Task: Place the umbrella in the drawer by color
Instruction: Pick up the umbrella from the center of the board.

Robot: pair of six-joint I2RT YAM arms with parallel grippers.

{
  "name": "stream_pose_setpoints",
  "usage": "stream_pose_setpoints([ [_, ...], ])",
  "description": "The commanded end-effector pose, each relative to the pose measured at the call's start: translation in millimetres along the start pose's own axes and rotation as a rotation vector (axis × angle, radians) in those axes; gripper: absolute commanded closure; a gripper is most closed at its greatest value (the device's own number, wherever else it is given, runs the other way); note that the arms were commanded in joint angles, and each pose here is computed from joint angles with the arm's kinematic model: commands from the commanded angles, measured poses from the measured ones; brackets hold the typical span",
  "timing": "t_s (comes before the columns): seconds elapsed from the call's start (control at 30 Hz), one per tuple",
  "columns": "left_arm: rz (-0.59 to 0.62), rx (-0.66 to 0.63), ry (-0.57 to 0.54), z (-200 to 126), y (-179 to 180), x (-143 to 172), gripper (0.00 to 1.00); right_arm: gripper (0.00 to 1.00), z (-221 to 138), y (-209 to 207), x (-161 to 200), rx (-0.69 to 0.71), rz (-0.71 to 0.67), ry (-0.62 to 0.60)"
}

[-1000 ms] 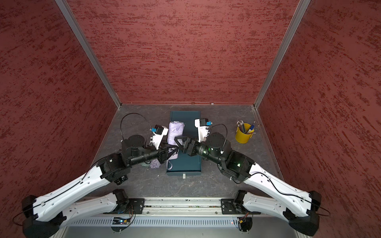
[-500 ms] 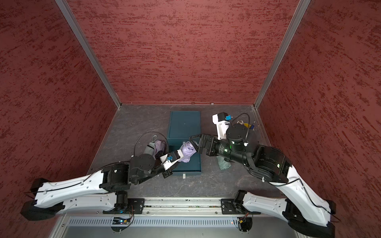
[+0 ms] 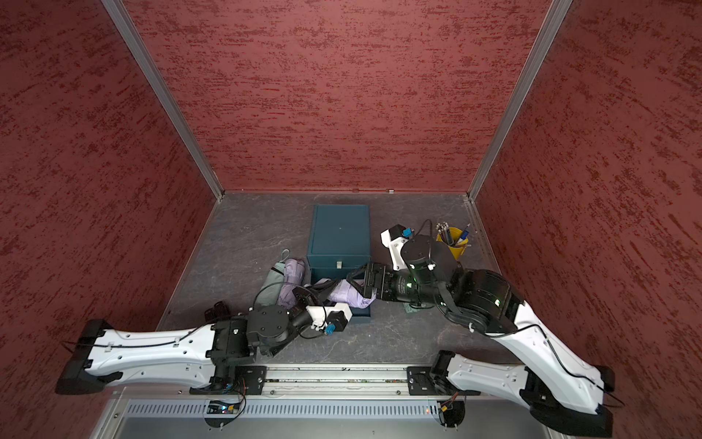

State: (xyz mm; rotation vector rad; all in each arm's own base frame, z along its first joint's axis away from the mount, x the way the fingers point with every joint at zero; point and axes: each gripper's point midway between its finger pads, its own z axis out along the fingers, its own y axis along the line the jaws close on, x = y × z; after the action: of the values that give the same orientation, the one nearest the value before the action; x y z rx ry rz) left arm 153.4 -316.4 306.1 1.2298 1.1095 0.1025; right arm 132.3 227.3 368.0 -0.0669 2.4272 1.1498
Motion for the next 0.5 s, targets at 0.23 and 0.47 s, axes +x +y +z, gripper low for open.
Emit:
stream_pose_setpoints([
  [0.23,0.005,-0.134,-0.074,-5.0,32.8,-13.6,1.00,0.22,3.6,-6.9,18.5,-0.056,0.047,0.049],
  [0.47,0.005,-0.142,-0.065,-2.1,34.1,-10.7,1.00,0.66,1.3,-3.3,20.1,-0.088,0.052,0.051],
])
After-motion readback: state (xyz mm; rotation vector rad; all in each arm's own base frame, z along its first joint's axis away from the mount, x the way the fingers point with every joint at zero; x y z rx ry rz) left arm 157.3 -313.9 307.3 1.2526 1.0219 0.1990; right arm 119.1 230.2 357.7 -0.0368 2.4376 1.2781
